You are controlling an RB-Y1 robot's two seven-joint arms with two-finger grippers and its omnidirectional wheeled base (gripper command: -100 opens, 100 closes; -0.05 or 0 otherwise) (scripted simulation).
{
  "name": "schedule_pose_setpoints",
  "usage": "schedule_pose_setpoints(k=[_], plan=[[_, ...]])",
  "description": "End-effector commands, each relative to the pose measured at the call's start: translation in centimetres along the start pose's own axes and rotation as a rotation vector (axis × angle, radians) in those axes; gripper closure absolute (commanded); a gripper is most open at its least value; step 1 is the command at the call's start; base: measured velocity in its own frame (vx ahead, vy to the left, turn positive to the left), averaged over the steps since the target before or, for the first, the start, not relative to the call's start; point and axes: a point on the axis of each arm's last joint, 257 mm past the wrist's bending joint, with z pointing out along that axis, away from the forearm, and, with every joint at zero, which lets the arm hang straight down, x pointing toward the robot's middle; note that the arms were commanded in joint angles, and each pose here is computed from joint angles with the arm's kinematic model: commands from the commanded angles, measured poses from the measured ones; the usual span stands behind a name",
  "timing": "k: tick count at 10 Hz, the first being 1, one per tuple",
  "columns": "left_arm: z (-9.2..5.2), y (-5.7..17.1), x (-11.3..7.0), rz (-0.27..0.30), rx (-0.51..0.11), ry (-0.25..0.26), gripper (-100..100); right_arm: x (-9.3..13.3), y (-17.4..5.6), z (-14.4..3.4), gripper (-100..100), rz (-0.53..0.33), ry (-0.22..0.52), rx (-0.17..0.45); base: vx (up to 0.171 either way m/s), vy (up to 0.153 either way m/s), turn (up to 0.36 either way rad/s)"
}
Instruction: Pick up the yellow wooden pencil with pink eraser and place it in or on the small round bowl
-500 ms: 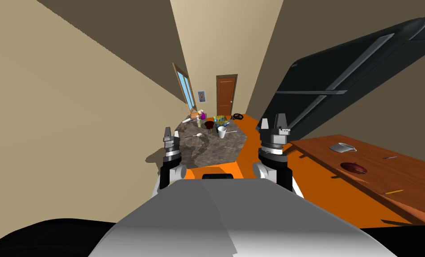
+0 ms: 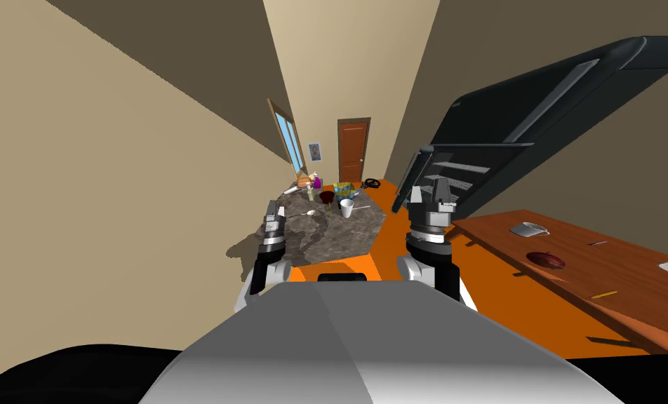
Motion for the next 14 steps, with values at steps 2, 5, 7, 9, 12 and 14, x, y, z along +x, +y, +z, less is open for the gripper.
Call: schedule_pose_setpoints(k=[2, 5, 7, 9, 12, 14], plan=[[-0.1, 1.5, 1.1, 0.073, -0.018, 0.053, -100, 0.0, 0.0, 0.0, 0, 0.000, 0.000, 0.000, 0.022, -0.036, -0.072], [-0.4, 3.6, 2.4, 0.159, -0.044, 0.107, -100, 0.0, 0.0, 0.0, 0, 0.000, 0.000, 0.000, 0.019, -0.023, -0.063], [-0.7, 5.0, 3.3, 0.217, -0.061, 0.143, -100, 0.0, 0.0, 0.0, 0, 0.000, 0.000, 0.000, 0.027, -0.030, -0.080], [-1.0, 6.4, 4.0, 0.272, -0.076, 0.178, -100, 0.0, 0.0, 0.0, 0, 0.000, 0.000, 0.000, 0.028, -0.030, -0.063], [-1.6, 8.4, 5.1, 0.350, -0.095, 0.229, -100, 0.0, 0.0, 0.0, 0, 0.000, 0.000, 0.000, 0.019, -0.028, -0.071], [-1.9, 9.7, 5.7, 0.400, -0.105, 0.263, -100, 0.0, 0.0, 0.0, 0, 0.000, 0.000, 0.000, 0.025, -0.024, -0.058]])
